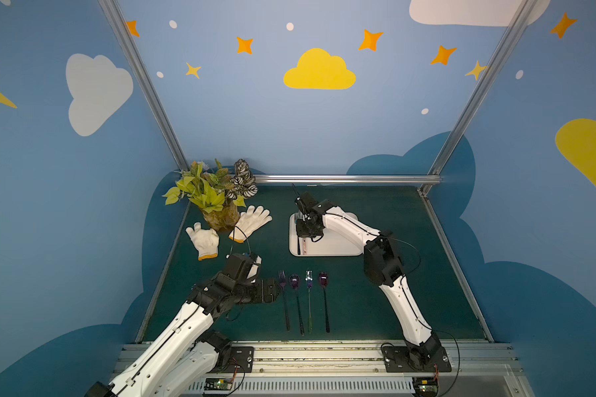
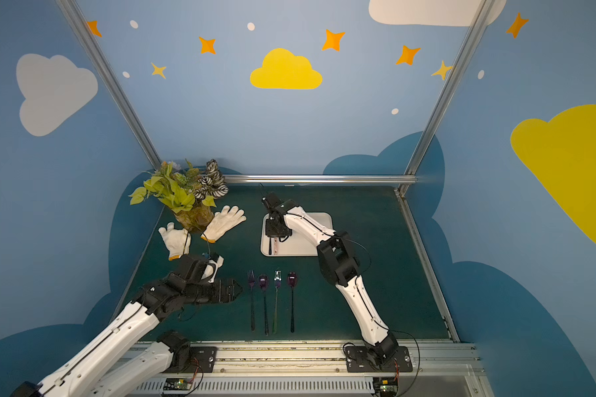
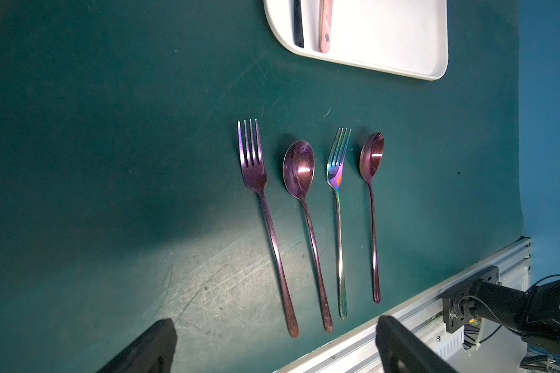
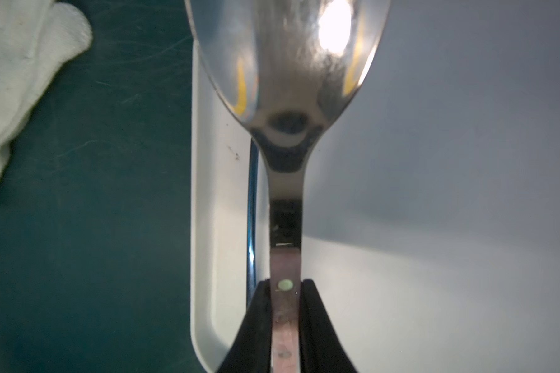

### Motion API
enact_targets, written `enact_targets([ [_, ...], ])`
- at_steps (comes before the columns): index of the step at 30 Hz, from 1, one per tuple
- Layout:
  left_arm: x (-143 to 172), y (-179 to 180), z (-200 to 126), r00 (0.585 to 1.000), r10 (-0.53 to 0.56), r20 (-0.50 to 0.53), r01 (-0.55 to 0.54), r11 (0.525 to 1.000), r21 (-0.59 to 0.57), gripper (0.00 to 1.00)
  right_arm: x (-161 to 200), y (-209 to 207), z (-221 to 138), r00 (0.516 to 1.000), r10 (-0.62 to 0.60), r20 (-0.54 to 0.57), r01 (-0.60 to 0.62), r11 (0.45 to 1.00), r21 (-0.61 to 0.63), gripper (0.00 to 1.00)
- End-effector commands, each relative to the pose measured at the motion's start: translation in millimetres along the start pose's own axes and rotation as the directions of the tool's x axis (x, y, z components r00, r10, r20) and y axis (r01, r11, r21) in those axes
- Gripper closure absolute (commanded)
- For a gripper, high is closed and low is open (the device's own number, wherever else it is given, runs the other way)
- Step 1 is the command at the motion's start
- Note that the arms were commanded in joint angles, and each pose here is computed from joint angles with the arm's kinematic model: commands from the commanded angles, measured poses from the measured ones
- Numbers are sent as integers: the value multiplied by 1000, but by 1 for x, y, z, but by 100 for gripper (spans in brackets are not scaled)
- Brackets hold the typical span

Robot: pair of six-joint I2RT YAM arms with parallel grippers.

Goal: Set the spoon and fork side by side
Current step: Place the spoon on the tray.

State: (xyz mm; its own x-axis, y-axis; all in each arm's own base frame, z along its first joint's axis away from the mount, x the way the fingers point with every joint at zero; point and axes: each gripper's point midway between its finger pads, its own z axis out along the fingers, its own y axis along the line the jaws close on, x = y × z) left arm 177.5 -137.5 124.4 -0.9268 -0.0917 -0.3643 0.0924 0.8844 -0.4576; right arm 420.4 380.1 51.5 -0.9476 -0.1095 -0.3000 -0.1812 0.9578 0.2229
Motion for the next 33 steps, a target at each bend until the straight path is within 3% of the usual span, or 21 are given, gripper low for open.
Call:
enact_targets([
  [1, 2, -1, 2, 1000, 10, -11, -9, 1000, 13, 0, -8, 1, -3, 1000, -28, 14, 28, 1000, 3, 92],
  [15, 3, 0, 5, 1000, 8, -23, -7, 1000, 7, 0, -10, -16, 15, 1000, 4, -4, -4, 999, 34, 91],
  [33, 3, 3, 7, 1000, 5, -25, -5, 1000, -7, 0, -9, -26, 26, 997, 73, -33, -73, 997, 24, 75],
])
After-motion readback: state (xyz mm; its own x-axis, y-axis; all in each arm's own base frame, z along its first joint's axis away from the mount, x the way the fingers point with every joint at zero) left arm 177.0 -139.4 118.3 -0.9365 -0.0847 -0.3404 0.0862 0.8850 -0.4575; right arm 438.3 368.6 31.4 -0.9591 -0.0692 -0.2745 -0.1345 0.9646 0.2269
